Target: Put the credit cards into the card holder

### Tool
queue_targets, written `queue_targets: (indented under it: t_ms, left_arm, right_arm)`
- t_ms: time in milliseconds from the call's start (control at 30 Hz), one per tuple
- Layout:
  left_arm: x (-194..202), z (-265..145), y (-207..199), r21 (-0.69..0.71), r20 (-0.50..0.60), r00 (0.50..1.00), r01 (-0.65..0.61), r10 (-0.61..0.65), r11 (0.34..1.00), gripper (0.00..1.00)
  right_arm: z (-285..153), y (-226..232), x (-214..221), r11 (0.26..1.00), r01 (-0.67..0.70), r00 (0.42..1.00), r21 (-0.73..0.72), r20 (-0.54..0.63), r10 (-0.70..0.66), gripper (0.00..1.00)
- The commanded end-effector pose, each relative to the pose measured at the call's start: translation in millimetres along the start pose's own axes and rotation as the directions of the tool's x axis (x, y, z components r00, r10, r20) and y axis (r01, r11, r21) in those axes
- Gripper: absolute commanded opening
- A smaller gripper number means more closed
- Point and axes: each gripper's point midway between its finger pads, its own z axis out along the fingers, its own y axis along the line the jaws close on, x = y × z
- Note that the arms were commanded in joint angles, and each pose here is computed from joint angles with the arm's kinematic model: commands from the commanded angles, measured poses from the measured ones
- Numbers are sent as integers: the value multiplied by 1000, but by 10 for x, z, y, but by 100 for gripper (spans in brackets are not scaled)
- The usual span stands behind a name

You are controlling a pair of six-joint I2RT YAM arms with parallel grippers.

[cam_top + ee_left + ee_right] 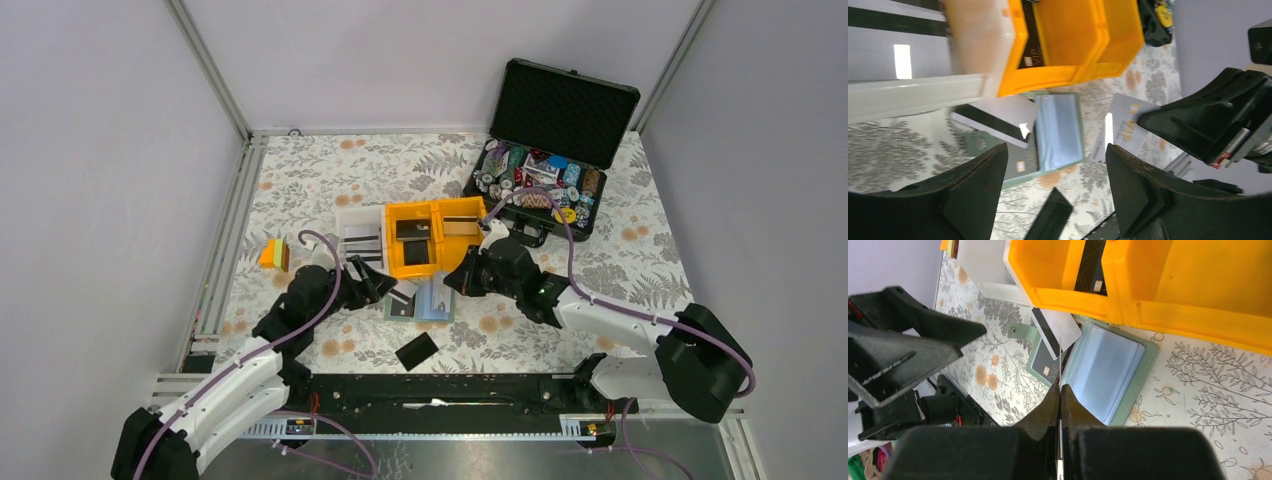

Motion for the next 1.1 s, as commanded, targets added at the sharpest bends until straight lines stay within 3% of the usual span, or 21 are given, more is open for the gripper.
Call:
queue_targets:
  t_ms: [0, 267, 533, 1067]
  left_arm:
    - [-175, 64, -335, 103, 119, 981, 141, -153, 985, 73]
    - [-26, 257, -453, 85, 113, 969, 211, -220, 974, 66]
    - [61, 458, -150, -19, 163, 949, 275, -269, 961, 58]
    - [134, 389, 329, -95, 279, 879, 426, -387, 900, 51]
  right_arm:
    - [-94, 115, -271, 1000, -3, 992, -18, 128, 6, 0]
    - [-167, 57, -290, 1000, 10, 988, 1, 157, -10, 0]
    - [-247, 47, -306, 1000, 13, 983, -5, 182, -11, 0]
    - [-282, 19, -299, 1000, 12, 982, 3, 188, -13, 0]
